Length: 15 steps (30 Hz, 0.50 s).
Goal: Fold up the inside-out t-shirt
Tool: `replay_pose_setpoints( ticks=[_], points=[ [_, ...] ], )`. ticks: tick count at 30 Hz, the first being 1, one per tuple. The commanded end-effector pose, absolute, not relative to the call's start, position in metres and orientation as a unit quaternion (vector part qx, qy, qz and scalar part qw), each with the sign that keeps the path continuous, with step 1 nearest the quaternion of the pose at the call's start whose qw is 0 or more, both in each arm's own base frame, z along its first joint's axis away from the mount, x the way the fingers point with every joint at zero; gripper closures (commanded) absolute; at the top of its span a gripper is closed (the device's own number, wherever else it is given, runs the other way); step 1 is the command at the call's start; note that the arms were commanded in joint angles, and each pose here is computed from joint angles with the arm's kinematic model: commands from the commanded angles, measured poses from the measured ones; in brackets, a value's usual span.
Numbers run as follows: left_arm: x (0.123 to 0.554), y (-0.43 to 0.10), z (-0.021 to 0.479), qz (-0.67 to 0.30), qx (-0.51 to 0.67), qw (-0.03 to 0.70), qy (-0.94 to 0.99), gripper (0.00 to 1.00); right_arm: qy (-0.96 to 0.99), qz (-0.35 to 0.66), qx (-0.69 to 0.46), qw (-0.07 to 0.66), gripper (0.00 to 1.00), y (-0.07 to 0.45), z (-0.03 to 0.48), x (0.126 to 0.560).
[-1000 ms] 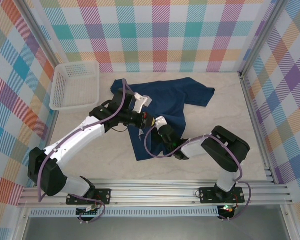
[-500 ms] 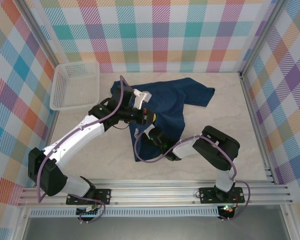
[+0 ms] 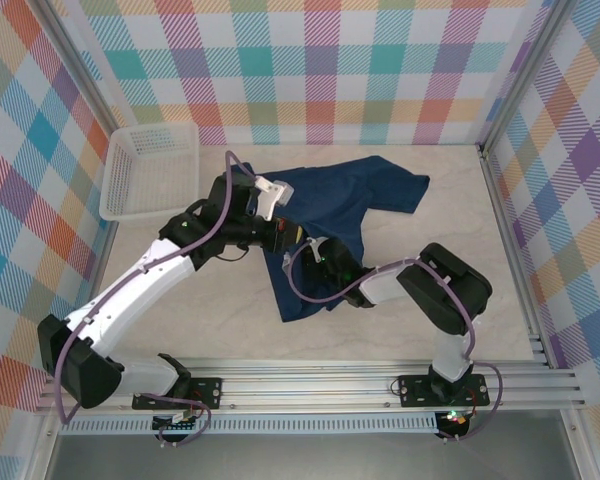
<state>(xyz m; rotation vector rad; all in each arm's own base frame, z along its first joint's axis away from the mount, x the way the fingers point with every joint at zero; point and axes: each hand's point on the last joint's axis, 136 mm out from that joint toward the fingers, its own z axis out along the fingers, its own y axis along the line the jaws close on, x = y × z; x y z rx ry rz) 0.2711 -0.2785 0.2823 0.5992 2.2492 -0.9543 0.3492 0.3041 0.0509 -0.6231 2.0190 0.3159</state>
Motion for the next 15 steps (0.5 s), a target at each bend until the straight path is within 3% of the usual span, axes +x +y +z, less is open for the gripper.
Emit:
replay_pose_setpoints(
  ticks=[1, 6, 15],
  points=[
    [0.271, -0.266, 0.276, -0.328, 0.234, 0.318, 0.858, 1.00, 0.815, 0.202, -0.244, 0.485, 0.81, 0.313, 0.070, 0.345],
    [0.266, -0.270, 0.280, -0.342, 0.248, 0.315, 0.850, 1.00, 0.822, 0.217, -0.224, 0.477, 0.80, 0.306, 0.071, 0.352],
    [0.244, -0.298, 0.332, -0.467, 0.262, 0.308, 0.787, 1.00, 0.847, 0.151, -0.180, 0.477, 0.78, 0.305, 0.067, 0.384]
  ],
)
